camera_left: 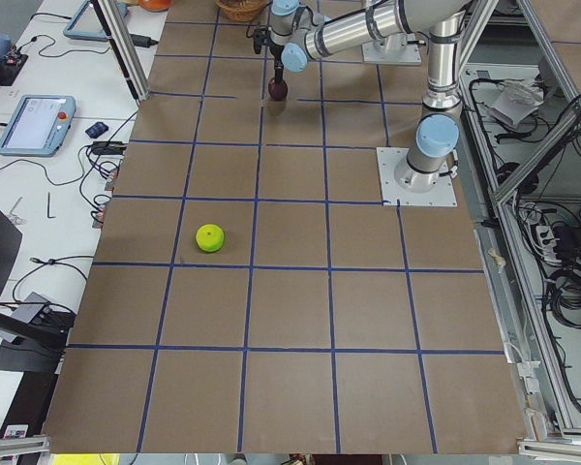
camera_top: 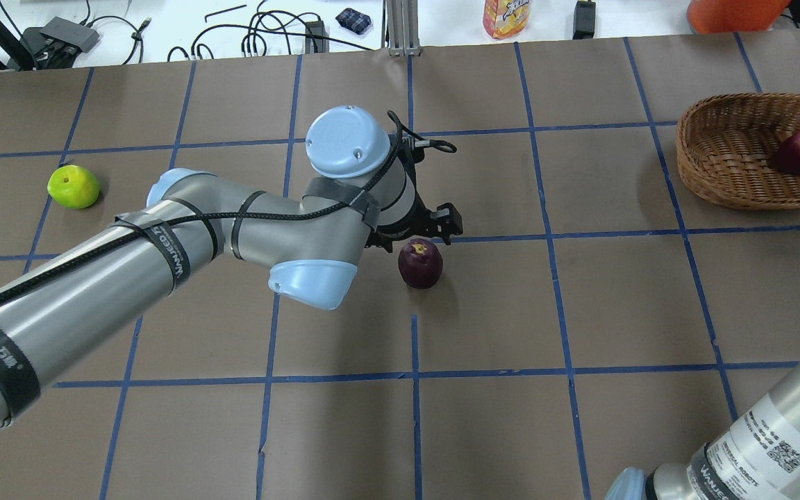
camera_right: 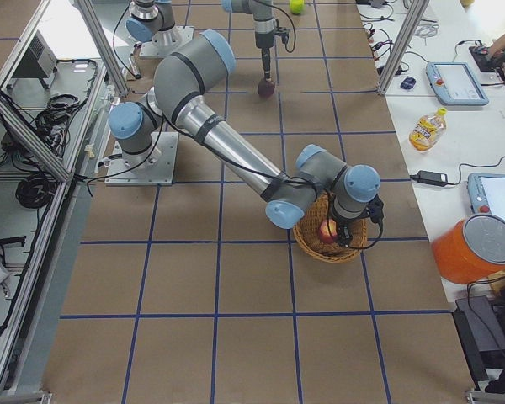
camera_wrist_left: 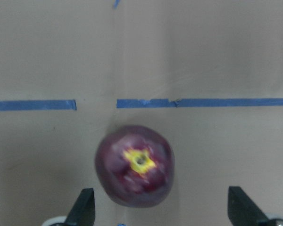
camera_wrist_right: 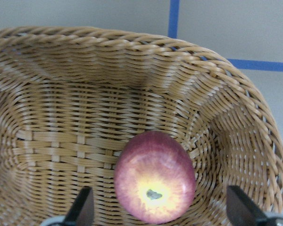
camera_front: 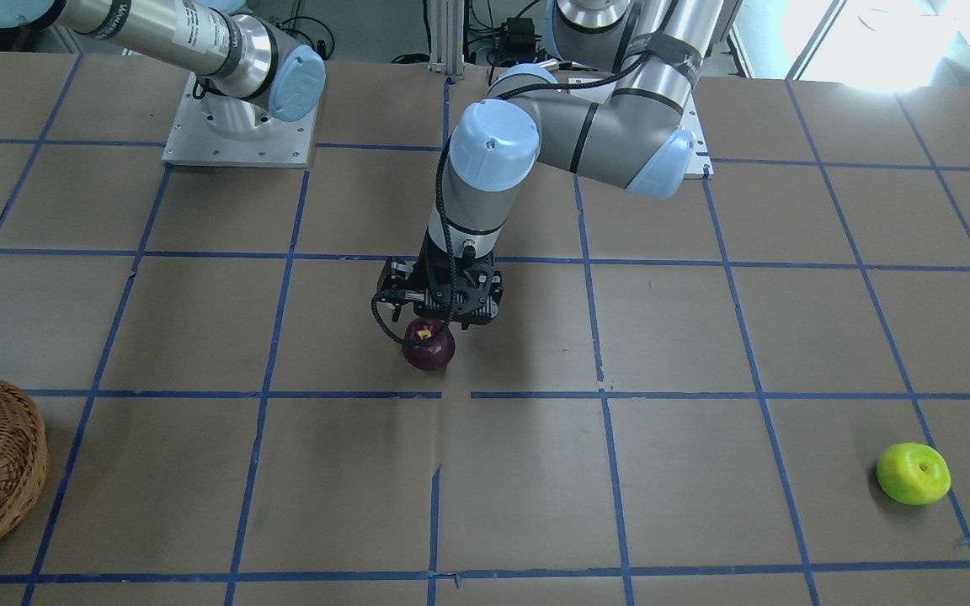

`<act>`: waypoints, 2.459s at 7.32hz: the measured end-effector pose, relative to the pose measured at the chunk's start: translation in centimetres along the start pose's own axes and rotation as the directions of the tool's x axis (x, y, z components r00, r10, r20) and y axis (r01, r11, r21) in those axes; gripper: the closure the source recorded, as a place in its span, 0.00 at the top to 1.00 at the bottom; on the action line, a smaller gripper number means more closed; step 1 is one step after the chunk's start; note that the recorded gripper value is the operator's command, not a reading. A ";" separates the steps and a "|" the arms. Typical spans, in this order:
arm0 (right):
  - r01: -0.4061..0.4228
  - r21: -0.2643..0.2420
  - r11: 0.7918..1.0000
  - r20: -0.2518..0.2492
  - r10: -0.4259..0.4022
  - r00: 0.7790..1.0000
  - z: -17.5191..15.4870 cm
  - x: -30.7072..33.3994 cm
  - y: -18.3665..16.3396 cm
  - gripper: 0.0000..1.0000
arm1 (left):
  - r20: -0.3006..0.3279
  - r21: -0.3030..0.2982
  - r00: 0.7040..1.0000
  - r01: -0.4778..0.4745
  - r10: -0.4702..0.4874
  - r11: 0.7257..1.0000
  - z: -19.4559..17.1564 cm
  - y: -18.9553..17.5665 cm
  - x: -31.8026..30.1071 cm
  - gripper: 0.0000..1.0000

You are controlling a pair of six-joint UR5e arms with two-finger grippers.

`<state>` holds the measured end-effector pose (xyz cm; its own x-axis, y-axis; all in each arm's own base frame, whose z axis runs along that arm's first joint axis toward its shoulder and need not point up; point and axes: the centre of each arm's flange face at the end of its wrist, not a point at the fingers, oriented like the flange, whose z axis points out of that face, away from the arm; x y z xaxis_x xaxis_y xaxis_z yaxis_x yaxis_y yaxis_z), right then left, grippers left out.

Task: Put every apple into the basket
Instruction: 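Open left gripper and reach green apple while right returns to purple apple, then grasp the purple apple with right gripper while left grasps green apple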

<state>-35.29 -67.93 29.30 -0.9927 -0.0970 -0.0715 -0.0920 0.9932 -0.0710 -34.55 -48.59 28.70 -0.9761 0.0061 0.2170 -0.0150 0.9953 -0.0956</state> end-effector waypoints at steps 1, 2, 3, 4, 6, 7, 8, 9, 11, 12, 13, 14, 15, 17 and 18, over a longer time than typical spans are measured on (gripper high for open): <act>0.034 -0.019 0.999 0.013 -0.034 0.999 -2.8 -3.9 -0.8 1.00 | 0.022 -0.009 0.999 -0.024 0.024 1.000 -2.4 -1.5 -1.5 1.00; 0.078 -0.055 0.995 0.036 -0.076 0.996 -5.8 -10.3 -2.0 1.00 | 0.062 -0.019 0.996 -0.065 0.067 0.998 -4.2 -3.4 -5.0 1.00; 0.128 -0.085 0.988 0.052 -0.124 0.991 -8.3 -18.3 -3.4 1.00 | 0.099 -0.027 0.990 -0.101 0.103 0.995 -6.0 -5.5 -9.6 1.00; 0.172 -0.101 0.980 0.054 -0.168 0.984 -9.8 -26.4 -4.5 1.00 | 0.121 -0.025 0.982 -0.140 0.142 0.990 -7.6 -7.5 -14.4 1.00; 0.151 -0.154 0.976 -0.022 -0.156 0.987 -11.0 -43.1 -4.8 1.00 | 0.183 -0.054 0.936 -0.296 0.301 0.954 -9.6 -11.2 -27.2 1.00; 0.101 -0.172 0.980 -0.062 -0.113 0.992 -10.4 -51.1 -3.9 1.00 | 0.206 -0.058 0.915 -0.341 0.346 0.938 -11.1 -13.0 -33.6 1.00; 0.017 -0.182 0.983 -0.088 -0.034 0.996 -9.0 -58.3 -2.7 1.00 | 0.213 -0.068 0.904 -0.365 0.371 0.928 -12.0 -14.5 -38.8 1.00; -0.085 -0.192 0.978 -0.095 0.068 0.993 -6.8 -63.6 -1.6 1.00 | 0.208 -0.081 0.906 -0.358 0.367 0.930 -11.8 -15.5 -43.4 1.00; -0.217 -0.220 0.951 -0.076 0.205 0.976 -2.5 -70.0 0.8 1.00 | 0.197 -0.091 0.941 -0.261 0.274 0.961 -10.6 -15.5 -53.4 1.00; -0.239 -0.231 0.943 -0.071 0.228 0.971 -0.1 -71.6 2.3 1.00 | 0.190 -0.098 0.949 -0.236 0.251 0.967 -9.7 -15.6 -56.6 1.00; -0.243 -0.225 0.944 -0.061 0.235 0.970 2.6 -72.6 3.9 1.00 | 0.182 -0.107 0.952 -0.231 0.247 0.967 -8.4 -16.1 -58.6 1.00; -0.235 -0.204 0.950 -0.049 0.230 0.972 5.1 -73.0 5.7 1.00 | 0.167 -0.121 0.954 -0.232 0.250 0.965 -6.4 -16.8 -59.9 1.00; -0.229 -0.185 0.956 -0.043 0.225 0.973 7.4 -72.8 7.6 1.00 | 0.161 -0.126 0.951 -0.247 0.265 0.961 -4.4 -17.5 -60.8 1.00; -0.222 -0.172 0.960 -0.044 0.217 0.975 9.8 -72.2 9.9 1.00 | 0.182 -0.114 0.919 -0.335 0.351 0.935 -3.2 -19.2 -61.7 1.00; -0.220 -0.171 0.960 -0.044 0.216 0.975 10.3 -72.1 10.3 1.00 | 0.189 -0.112 0.906 -0.364 0.379 0.925 -3.1 -19.8 -61.7 1.00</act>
<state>36.12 -51.38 23.47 -0.9916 0.1223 -0.0408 0.1168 0.9861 0.1178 26.67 -68.36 20.24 -0.9308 0.3647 -0.0232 0.3654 0.9290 -0.0588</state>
